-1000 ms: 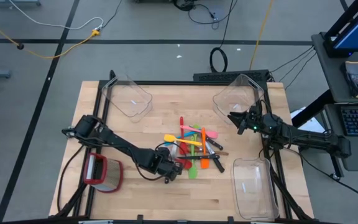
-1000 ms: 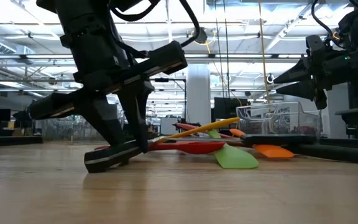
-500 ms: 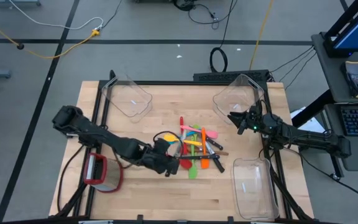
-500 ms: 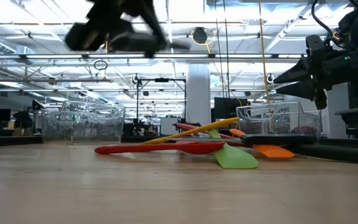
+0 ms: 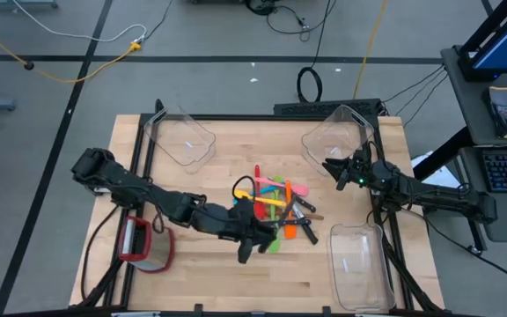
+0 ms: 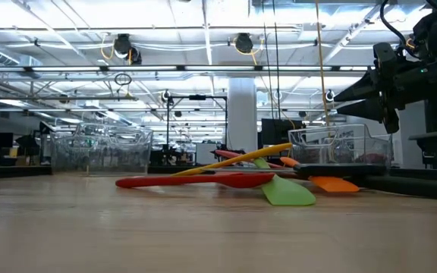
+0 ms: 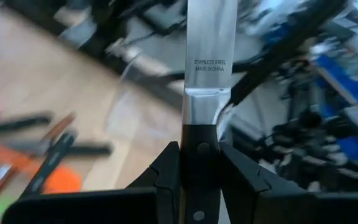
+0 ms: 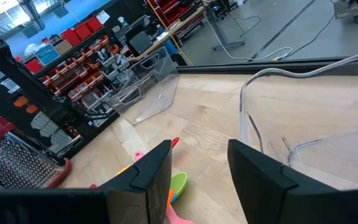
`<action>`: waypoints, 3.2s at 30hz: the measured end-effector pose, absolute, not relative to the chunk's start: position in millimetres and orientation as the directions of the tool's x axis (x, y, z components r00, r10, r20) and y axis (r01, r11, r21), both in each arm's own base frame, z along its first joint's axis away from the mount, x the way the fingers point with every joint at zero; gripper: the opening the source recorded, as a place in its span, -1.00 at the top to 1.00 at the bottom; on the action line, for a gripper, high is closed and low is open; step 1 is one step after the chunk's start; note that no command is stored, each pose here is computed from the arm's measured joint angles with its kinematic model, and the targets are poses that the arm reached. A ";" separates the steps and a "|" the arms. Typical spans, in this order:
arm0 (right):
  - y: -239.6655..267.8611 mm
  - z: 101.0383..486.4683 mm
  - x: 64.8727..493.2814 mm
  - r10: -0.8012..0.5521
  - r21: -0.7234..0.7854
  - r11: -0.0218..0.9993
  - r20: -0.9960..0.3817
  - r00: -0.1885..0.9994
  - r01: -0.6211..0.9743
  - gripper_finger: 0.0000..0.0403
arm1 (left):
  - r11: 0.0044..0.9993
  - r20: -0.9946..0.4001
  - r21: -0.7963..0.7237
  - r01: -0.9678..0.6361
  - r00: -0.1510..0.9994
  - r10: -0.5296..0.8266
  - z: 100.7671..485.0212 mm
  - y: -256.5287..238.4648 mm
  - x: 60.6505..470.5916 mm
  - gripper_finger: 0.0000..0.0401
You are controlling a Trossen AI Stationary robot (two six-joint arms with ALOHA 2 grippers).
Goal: Pick & Place Kitchen Items
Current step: Put the black kitchen knife into the top left transparent bin
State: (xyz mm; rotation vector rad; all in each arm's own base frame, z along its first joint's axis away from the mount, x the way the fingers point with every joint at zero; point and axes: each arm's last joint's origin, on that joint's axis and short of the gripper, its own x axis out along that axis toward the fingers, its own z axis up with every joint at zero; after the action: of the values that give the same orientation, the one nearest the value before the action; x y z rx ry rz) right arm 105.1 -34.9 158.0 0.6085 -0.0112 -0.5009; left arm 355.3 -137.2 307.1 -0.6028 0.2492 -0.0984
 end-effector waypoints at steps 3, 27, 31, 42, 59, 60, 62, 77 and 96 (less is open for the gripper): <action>-34.9 158.0 105.1 -0.454 0.550 0.705 -0.135 0.881 0.447 0.24 | 0.826 -0.124 -0.556 0.096 0.973 -0.196 315.5 -138.4 356.1 0.63; -34.9 158.0 105.1 -0.454 0.550 0.705 -0.135 0.881 0.448 0.24 | 0.442 -0.588 -0.690 -0.573 0.800 0.118 268.2 -93.4 348.5 0.63; -34.9 158.0 105.1 -0.454 0.550 0.705 -0.135 0.881 0.448 0.24 | 0.324 -0.676 -0.644 -0.693 0.714 0.182 261.4 -70.5 343.9 0.63; -35.0 156.4 105.2 -0.454 0.542 0.704 -0.151 0.878 0.458 0.24 | 0.116 -0.777 -0.503 -0.856 0.507 0.372 297.4 24.6 289.3 0.63; -35.3 153.1 106.7 -0.452 0.527 0.704 -0.186 0.873 0.477 0.24 | -0.241 -0.843 -0.355 -0.903 0.198 0.499 307.7 137.4 217.0 0.63; -35.4 153.1 106.7 -0.452 0.526 0.704 -0.187 0.872 0.477 0.24 | -0.272 -0.845 -0.359 -0.893 0.188 0.500 308.0 141.5 213.3 0.63; -35.3 153.1 106.7 -0.452 0.515 0.711 -0.186 0.872 0.478 0.24 | -0.324 -0.854 -0.368 -0.872 0.178 0.489 307.8 149.1 207.7 0.63; -35.4 153.5 106.8 -0.453 0.291 0.823 -0.182 0.873 0.488 0.24 | -0.680 -0.951 -0.254 -0.688 0.051 0.304 296.4 155.3 183.1 0.63; -35.4 154.2 106.9 -0.453 0.239 0.842 -0.175 0.874 0.484 0.24 | -0.712 -0.986 -0.072 -0.698 -0.055 0.154 248.9 188.3 201.8 0.63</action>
State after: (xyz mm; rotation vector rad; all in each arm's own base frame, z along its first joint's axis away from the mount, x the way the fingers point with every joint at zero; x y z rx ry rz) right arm 106.9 -35.4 154.2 0.2819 0.1133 -0.4956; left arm 201.8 188.3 248.9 -1.6242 0.5855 1.8290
